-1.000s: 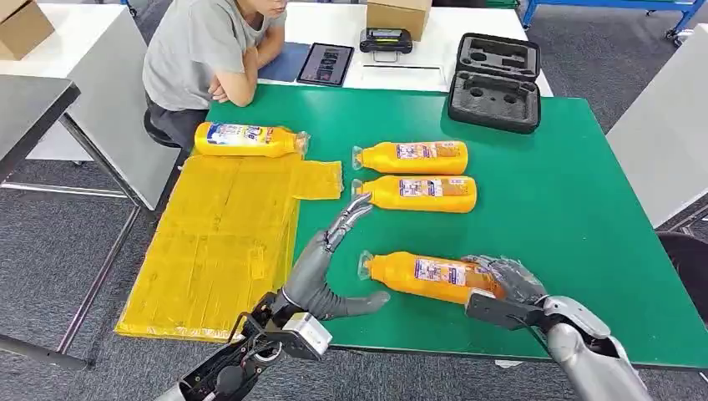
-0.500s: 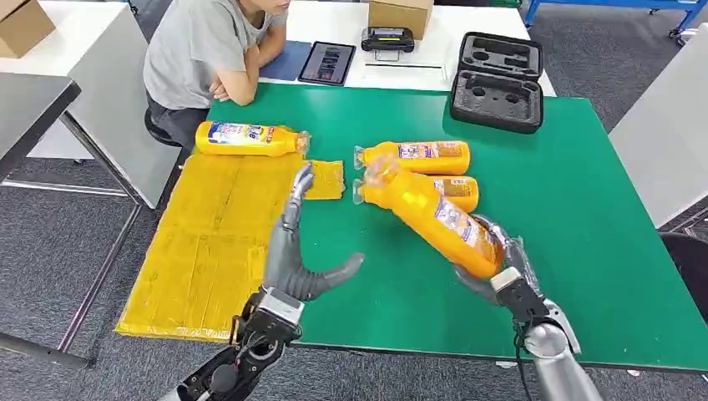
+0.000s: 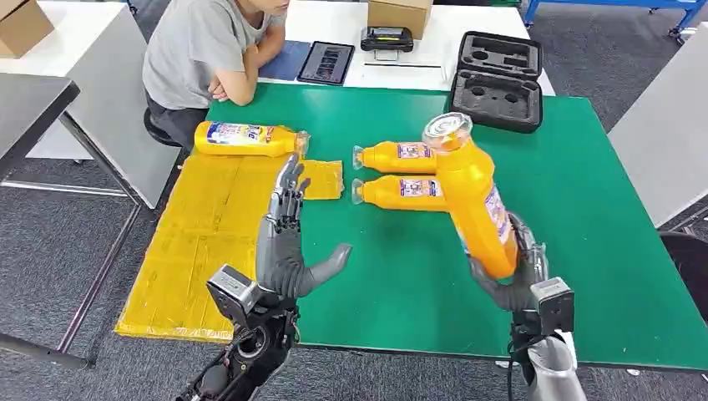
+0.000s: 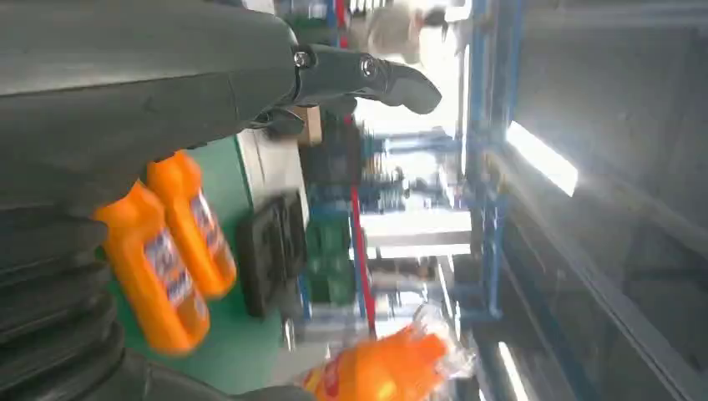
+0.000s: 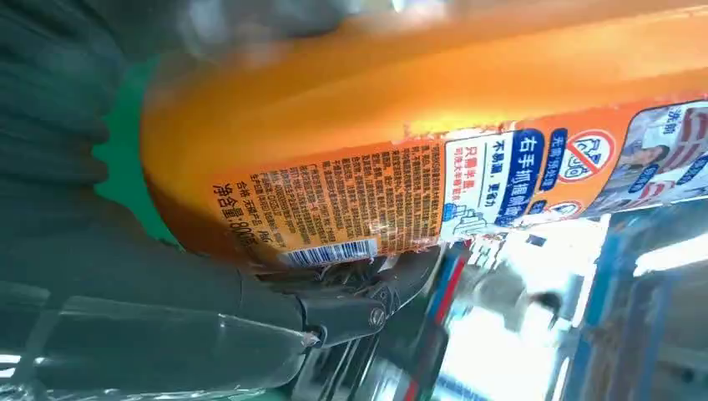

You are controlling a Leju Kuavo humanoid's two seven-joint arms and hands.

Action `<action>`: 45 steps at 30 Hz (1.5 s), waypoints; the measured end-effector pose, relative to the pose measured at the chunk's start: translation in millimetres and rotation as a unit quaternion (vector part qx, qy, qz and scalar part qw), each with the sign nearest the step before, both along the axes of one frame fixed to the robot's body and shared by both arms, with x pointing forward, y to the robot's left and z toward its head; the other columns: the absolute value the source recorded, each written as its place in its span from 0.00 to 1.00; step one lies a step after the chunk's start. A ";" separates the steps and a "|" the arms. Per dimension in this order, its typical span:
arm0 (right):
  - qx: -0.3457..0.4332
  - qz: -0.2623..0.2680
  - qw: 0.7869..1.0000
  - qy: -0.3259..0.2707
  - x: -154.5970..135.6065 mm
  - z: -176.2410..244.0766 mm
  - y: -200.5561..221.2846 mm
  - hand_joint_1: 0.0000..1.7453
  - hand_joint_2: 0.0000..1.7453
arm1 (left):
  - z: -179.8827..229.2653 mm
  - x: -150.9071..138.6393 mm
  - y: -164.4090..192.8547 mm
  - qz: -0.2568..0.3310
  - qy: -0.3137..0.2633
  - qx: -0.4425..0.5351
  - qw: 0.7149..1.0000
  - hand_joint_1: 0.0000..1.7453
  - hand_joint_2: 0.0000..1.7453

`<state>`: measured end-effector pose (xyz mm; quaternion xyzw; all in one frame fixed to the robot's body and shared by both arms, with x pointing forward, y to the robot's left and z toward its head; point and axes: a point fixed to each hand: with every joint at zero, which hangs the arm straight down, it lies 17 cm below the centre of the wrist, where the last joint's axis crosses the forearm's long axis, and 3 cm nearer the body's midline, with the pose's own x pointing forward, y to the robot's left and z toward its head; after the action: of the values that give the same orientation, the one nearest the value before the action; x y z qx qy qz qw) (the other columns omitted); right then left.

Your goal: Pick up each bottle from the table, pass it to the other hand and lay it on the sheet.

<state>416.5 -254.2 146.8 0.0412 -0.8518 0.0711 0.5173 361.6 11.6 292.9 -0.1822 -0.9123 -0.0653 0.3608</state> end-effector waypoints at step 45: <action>0.071 0.231 0.970 -0.001 -7.8 29.4 140.3 1.00 1.00 | -21.6 -7.0 -77.3 -0.161 0.064 -0.006 0.985 0.00 1.00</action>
<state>408.8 -113.9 176.1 0.2732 -0.8228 0.1284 0.4815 354.6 -65.7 271.3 -0.3324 -0.8465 -0.1053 0.4023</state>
